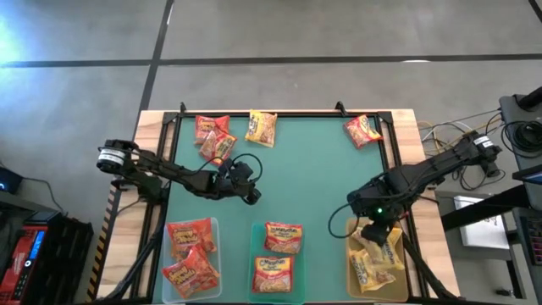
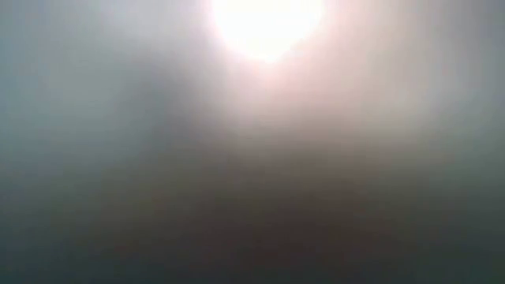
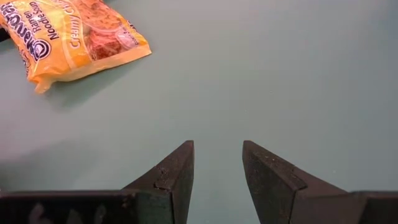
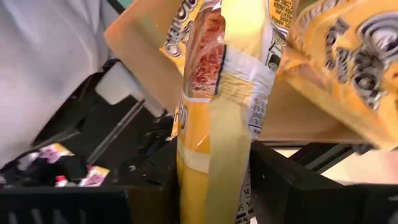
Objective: Sort Maruchan noodles
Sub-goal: Put the yellow noodle pack into the orange bin, then put the red noodle pack into the green bin
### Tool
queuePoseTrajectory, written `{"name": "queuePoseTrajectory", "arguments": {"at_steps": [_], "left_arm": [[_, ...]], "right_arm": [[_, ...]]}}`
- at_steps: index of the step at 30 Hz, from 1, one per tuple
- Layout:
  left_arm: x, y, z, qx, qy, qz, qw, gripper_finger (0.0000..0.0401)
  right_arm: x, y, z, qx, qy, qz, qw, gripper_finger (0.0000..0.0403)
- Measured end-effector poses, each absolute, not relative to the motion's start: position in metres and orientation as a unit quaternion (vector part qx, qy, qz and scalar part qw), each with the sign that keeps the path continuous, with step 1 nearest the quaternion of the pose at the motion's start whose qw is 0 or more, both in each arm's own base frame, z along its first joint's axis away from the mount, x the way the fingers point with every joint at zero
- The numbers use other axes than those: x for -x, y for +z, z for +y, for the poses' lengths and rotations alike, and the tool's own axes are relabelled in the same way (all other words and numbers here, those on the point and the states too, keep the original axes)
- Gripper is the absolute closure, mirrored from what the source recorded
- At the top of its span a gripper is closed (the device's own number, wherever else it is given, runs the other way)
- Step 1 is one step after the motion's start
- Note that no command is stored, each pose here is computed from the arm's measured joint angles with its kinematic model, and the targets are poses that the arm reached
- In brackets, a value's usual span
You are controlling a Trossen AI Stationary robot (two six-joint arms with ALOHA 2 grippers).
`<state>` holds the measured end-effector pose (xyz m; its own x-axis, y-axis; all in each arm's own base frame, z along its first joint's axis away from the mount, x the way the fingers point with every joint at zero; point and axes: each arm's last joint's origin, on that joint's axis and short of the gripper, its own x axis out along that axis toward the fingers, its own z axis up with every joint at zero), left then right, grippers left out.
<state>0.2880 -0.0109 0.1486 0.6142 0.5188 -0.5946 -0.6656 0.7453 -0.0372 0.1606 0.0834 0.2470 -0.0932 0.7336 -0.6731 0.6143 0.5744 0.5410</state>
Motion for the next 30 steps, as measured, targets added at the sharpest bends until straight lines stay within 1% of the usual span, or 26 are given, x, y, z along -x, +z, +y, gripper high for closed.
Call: {"name": "queuePoseTrajectory", "arguments": {"at_steps": [3,5,7,13,15,18,20,23,25,28,30], "left_arm": [[-0.288,0.149,-0.011,0.128,0.333,0.287,0.889,0.0280],[-0.288,0.149,-0.011,0.128,0.333,0.287,0.889,0.0280],[-0.288,0.149,-0.011,0.128,0.333,0.287,0.889,0.0280],[-0.288,0.148,-0.011,0.125,0.333,0.290,0.889,0.0280],[-0.288,0.147,-0.011,0.123,0.333,0.293,0.888,0.0280],[-0.288,0.143,-0.011,0.119,0.334,0.300,0.885,0.0280],[-0.289,0.139,-0.011,0.116,0.335,0.306,0.883,0.0280],[-0.289,0.135,-0.011,0.112,0.337,0.313,0.881,0.0280],[-0.290,0.134,-0.011,0.113,0.337,0.313,0.881,0.0280],[-0.294,0.139,-0.011,0.114,0.334,0.304,0.885,0.0280],[-0.298,0.144,-0.012,0.101,0.330,0.301,0.889,0.0280]], "right_arm": [[-0.163,0.243,0.085,-0.436,0.060,0.740,0.509,0.0253],[-0.164,0.241,0.086,-0.431,0.060,0.742,0.510,0.0244],[-0.165,0.240,0.087,-0.439,0.062,0.747,0.495,0.0237],[-0.162,0.245,0.089,-0.484,0.074,0.764,0.420,0.0228],[-0.161,0.247,0.088,-0.493,0.069,0.764,0.409,0.0228],[-0.159,0.249,0.088,-0.496,0.072,0.763,0.408,0.0228],[-0.159,0.249,0.087,-0.488,0.070,0.757,0.430,0.0227],[-0.161,0.247,0.084,-0.458,0.060,0.736,0.495,0.0227],[-0.164,0.245,0.079,-0.445,0.048,0.721,0.529,0.0227],[-0.175,0.245,0.071,-0.460,0.041,0.688,0.560,0.0227],[-0.183,0.247,0.063,-0.454,0.048,0.653,0.605,0.0227]]}}
